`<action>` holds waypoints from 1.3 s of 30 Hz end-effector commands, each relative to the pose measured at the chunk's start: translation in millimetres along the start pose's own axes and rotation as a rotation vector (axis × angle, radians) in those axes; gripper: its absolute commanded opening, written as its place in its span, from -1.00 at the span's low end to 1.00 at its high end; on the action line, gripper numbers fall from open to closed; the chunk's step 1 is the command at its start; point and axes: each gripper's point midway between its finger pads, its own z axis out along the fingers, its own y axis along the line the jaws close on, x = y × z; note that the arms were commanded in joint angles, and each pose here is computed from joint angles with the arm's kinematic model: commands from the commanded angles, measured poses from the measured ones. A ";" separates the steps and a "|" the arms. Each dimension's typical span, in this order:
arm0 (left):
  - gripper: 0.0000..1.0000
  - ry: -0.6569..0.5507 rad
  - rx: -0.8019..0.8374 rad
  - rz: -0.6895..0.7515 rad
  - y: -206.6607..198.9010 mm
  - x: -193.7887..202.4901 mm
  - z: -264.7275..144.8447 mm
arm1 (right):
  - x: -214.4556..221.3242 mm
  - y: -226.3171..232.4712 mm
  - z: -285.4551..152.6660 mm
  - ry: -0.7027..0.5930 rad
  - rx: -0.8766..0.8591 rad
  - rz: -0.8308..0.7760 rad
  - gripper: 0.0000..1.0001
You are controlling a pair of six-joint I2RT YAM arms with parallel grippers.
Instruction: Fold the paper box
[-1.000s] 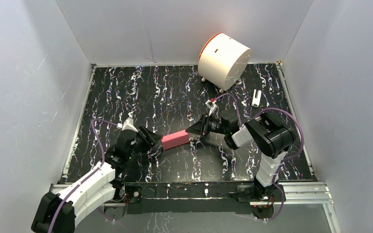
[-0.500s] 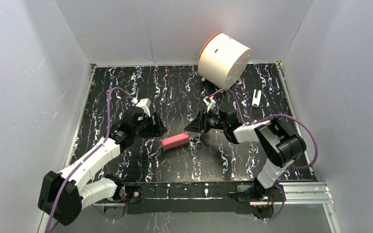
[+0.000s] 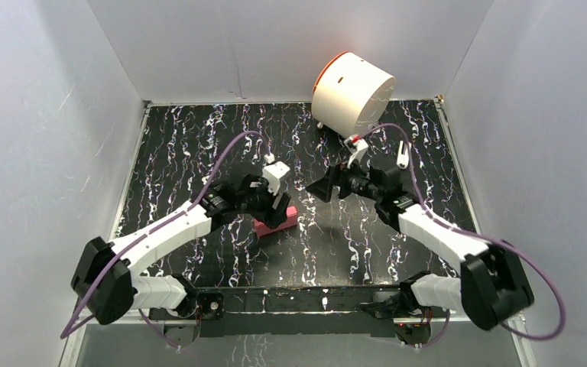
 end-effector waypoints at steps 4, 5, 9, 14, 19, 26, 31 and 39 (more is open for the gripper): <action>0.42 0.097 -0.033 0.280 6.7 3.8 19.9 | -30.0 -3.3 -54.0 -0.115 0.175 -0.175 0.97; 0.42 0.119 -0.041 0.300 7.6 7.7 24.9 | -32.2 -1.3 -59.7 -0.130 0.183 -0.182 0.97; 0.26 0.199 -0.043 0.331 8.9 24.6 42.9 | -40.4 3.9 -79.1 -0.185 0.220 -0.208 0.97; -0.46 0.221 -0.098 0.405 12.9 21.9 48.9 | -53.4 11.0 -101.8 -0.240 0.262 -0.258 0.97; -0.74 0.198 -0.203 0.590 23.2 1.0 53.2 | -60.5 12.8 -122.8 -0.271 0.321 -0.300 0.97; -0.69 0.145 -0.367 1.004 48.3 -22.7 82.7 | -64.0 13.3 -147.0 -0.330 0.382 -0.329 0.97; -0.62 0.062 -0.370 1.228 49.1 -20.6 105.0 | -63.8 15.8 -160.1 -0.355 0.402 -0.344 0.97; -0.11 0.123 -0.264 1.215 42.0 20.9 109.8 | -67.3 11.3 -175.0 -0.396 0.463 -0.347 0.97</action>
